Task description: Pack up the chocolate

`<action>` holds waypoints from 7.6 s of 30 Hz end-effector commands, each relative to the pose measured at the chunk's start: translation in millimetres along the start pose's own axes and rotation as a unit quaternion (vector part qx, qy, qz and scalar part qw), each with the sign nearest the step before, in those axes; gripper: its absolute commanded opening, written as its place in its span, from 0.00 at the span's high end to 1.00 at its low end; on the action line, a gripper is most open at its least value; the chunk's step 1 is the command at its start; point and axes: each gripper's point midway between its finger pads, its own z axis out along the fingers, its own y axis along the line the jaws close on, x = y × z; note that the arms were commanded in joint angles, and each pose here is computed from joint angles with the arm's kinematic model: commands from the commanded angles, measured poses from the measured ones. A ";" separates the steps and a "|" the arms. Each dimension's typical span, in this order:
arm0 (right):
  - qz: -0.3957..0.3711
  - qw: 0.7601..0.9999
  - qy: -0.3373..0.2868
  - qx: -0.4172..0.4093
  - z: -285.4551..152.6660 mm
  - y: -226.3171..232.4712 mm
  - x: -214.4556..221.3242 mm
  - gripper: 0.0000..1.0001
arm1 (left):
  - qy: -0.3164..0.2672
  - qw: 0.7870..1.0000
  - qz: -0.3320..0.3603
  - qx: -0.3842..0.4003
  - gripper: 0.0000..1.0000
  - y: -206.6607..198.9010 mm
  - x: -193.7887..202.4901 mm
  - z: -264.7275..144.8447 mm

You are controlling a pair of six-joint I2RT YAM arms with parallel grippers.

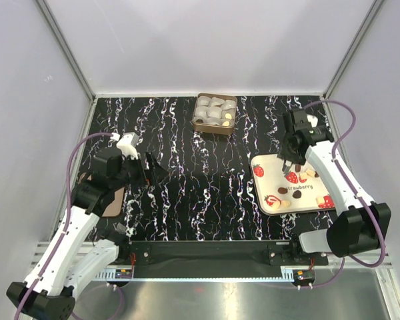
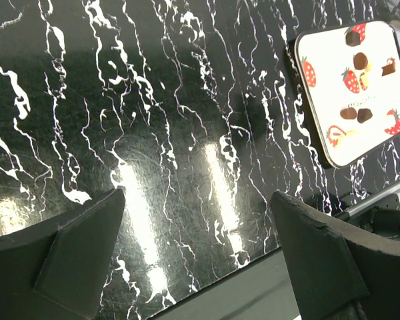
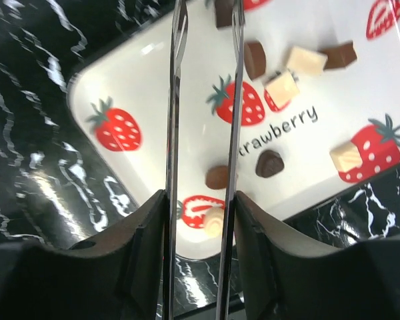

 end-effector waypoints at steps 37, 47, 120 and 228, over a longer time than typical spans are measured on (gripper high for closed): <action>0.072 0.996 0.038 -0.044 62.9 -29.5 21.7 0.50 | -0.004 1.000 0.010 0.007 0.01 -3.3 -9.1 6.1; 0.075 0.996 0.028 -0.050 53.9 -30.3 20.2 0.59 | -0.006 1.000 0.008 0.011 0.01 -5.0 -10.3 5.9; -0.158 0.952 -0.079 -0.249 81.8 302.1 -83.2 0.56 | 0.011 1.000 0.008 -0.017 0.01 8.7 -6.6 23.1; 0.073 0.991 0.082 -0.077 -38.2 -8.2 123.9 0.67 | -0.010 1.000 -0.009 0.028 0.01 -8.9 -5.8 9.9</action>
